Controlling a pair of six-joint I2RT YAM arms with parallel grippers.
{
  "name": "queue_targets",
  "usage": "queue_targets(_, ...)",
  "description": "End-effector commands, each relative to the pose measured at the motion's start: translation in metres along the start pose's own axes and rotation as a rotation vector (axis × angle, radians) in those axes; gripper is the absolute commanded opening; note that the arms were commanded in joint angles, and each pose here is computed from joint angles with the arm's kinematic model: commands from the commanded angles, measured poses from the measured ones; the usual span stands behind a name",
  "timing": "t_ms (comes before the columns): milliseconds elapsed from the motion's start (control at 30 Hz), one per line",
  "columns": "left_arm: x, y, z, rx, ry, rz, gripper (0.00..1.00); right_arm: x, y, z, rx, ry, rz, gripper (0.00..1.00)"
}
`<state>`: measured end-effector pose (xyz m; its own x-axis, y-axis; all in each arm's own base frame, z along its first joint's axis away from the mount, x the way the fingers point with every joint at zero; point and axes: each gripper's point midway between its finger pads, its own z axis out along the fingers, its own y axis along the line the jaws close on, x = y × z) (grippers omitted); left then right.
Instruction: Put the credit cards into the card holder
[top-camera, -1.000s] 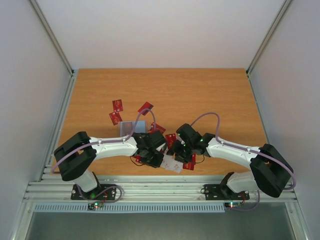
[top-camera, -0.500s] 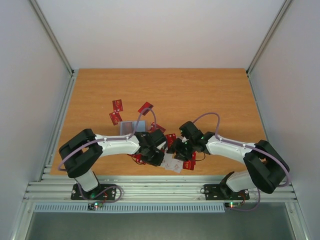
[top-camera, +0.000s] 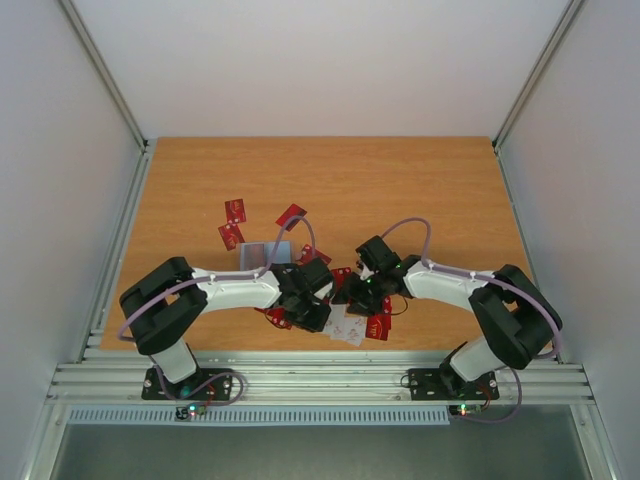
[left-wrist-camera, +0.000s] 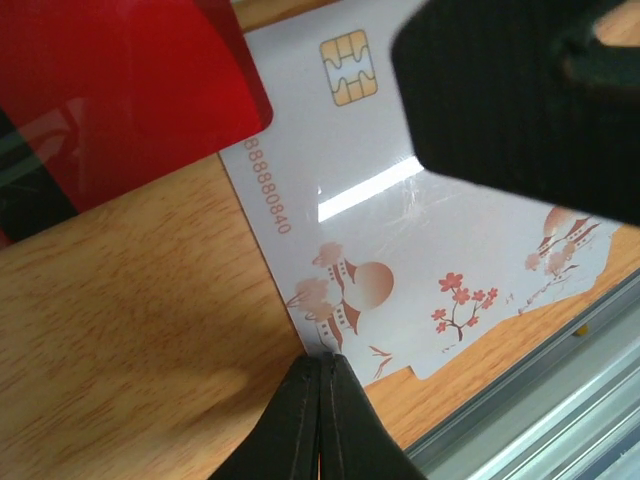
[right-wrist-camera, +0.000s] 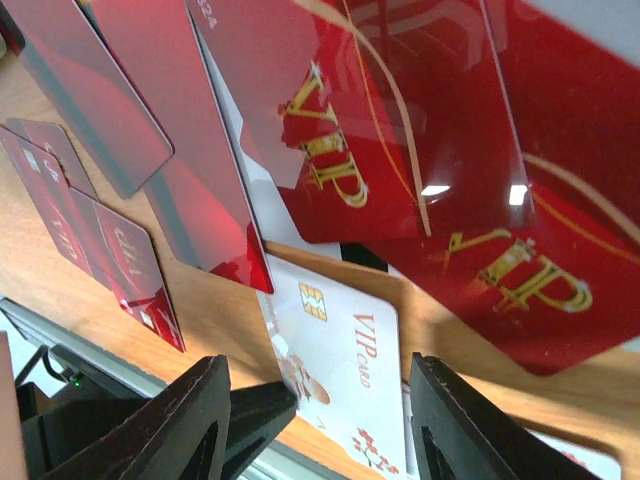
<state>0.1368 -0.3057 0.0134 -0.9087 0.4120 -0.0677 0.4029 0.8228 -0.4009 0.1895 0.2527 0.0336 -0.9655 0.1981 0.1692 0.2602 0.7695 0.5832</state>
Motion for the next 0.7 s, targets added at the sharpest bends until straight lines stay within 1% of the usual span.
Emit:
queue_targets(0,0.014,0.021,0.02,-0.059,0.052,0.008,0.03,-0.007,0.001,-0.001,0.002,0.003,-0.059,0.5)
queue_targets(233,0.017,0.024,0.023,-0.059,0.064,0.011,0.02,-0.004,-0.001,0.004,-0.009,0.033,-0.139,0.5)
queue_targets(433,0.019,0.025,0.024,-0.064,0.072,0.022,0.02,0.006,0.02,0.013,-0.181,0.099,-0.206,0.49)
queue_targets(667,0.019,0.025,0.024,-0.065,0.074,0.031,0.02,0.008,0.03,0.016,-0.288,0.105,-0.211,0.37)
